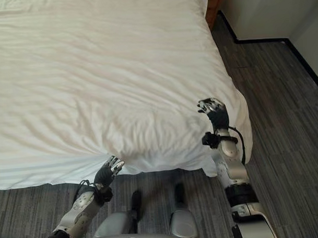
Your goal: Making the bed.
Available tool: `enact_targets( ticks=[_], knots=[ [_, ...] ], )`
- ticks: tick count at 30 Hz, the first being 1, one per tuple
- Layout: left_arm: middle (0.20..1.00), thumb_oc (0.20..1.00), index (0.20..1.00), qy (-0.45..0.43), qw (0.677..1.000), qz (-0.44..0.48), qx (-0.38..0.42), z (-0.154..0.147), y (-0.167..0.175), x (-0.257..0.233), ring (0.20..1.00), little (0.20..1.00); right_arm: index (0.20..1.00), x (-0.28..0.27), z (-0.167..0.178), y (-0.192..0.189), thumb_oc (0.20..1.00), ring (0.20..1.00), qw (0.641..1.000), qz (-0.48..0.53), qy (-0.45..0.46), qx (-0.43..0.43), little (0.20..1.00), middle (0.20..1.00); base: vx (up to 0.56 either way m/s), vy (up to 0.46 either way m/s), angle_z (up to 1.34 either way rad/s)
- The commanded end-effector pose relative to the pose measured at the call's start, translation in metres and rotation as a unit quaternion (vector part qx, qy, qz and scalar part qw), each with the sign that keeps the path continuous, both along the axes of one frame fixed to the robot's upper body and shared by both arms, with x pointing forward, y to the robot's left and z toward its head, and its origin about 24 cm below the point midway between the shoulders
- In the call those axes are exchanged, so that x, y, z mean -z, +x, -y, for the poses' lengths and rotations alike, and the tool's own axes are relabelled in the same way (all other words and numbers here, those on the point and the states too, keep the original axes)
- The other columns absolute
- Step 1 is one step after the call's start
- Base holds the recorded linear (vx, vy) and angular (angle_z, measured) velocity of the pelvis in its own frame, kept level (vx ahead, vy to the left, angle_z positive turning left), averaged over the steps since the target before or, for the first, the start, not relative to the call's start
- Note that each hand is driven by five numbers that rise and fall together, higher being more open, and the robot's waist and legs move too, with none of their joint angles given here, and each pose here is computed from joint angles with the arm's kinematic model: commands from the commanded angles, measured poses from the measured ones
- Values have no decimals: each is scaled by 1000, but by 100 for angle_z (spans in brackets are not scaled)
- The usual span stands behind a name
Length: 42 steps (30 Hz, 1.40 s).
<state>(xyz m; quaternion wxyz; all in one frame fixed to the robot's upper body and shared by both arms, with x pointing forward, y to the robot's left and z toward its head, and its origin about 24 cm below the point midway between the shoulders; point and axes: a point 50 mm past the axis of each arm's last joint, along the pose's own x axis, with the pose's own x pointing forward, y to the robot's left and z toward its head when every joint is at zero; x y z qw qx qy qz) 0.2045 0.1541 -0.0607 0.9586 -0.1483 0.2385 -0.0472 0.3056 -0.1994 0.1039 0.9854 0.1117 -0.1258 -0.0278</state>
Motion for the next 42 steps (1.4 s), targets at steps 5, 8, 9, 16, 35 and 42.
enact_targets(
  ticks=[5,8,9,16,35,42],
  knots=[
    [1000,1000,1000,-115,987,76,87,69,19,-32,1000,1000,200,-55,-3,12,200,200,993,117,12,-20,200,200,-23,-25,-13],
    [1000,1000,1000,-115,983,100,97,75,28,-44,1000,1000,200,-86,8,35,200,200,989,129,-56,39,200,200,-109,-19,19],
    [1000,1000,1000,-115,983,102,99,76,28,-45,1000,1000,200,-92,14,40,200,200,988,121,-76,55,200,200,-84,-41,39],
    [1000,1000,1000,-92,974,181,100,86,60,-78,1000,1000,200,-147,82,64,200,200,954,79,-228,178,200,200,-137,-21,-2],
    [1000,1000,1000,-138,965,222,34,105,101,-114,1000,1000,200,-52,182,-10,200,200,943,-36,-139,301,200,200,-16,7,-7],
    [1000,1000,1000,-140,971,195,6,91,96,-97,1000,1000,696,8,184,-30,696,696,925,-166,-213,267,696,696,-15,21,-15]
  ],
)
